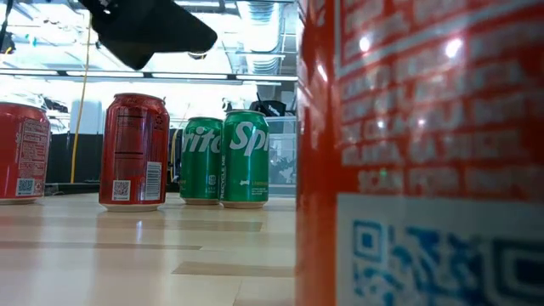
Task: Sort soda cans
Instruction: Put the bottom red soda can into the top right transparent bin
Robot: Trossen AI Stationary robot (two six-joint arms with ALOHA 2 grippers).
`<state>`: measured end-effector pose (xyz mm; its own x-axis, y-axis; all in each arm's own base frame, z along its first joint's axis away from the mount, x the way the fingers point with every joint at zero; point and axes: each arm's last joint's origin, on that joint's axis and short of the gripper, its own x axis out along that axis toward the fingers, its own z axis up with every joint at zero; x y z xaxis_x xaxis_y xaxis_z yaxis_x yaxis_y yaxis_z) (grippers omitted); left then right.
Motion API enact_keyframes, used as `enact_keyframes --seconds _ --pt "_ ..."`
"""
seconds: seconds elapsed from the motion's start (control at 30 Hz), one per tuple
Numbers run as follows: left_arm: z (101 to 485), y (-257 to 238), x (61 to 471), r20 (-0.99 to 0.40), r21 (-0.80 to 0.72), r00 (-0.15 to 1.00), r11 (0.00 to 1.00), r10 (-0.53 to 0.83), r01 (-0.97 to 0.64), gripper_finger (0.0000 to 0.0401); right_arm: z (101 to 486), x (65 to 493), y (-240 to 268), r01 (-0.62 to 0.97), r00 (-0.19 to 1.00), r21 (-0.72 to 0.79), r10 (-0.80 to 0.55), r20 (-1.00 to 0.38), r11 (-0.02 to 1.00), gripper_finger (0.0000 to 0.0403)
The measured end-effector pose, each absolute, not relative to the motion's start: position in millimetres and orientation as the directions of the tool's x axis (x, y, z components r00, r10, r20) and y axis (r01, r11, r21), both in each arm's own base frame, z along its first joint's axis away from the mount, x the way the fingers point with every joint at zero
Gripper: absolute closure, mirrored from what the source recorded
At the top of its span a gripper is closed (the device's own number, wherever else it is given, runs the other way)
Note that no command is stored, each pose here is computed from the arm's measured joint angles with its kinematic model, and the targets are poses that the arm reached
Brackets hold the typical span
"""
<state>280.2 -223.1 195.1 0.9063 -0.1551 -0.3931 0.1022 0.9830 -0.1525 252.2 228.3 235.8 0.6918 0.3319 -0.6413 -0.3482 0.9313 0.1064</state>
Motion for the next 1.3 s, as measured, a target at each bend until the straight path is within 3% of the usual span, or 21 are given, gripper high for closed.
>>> enact_keyframes --seconds 0.3,0.63,1.1,1.3 --pt "188.1 -254.0 297.1 -0.396 -0.177 0.896 0.974 -0.204 0.143 0.0079 217.7 279.7 234.4 -0.408 0.698 0.175 0.430 -0.573 0.896 0.0070" --pt "161.4 -263.8 327.8 -0.431 -0.153 0.889 0.983 -0.155 0.098 0.0079 208.1 298.3 237.4 -0.428 0.725 0.233 0.486 -0.488 0.873 0.0070" --pt "164.2 -265.0 331.8 -0.428 -0.191 0.892 0.979 -0.144 0.066 0.0079 208.8 288.7 247.6 -0.411 0.705 0.302 0.510 -0.493 0.860 0.0070" --pt "162.0 -264.7 330.0 -0.448 -0.230 0.885 0.973 -0.126 0.022 0.0079 203.7 267.5 252.4 -0.318 0.621 0.358 0.479 -0.620 0.878 0.0070"
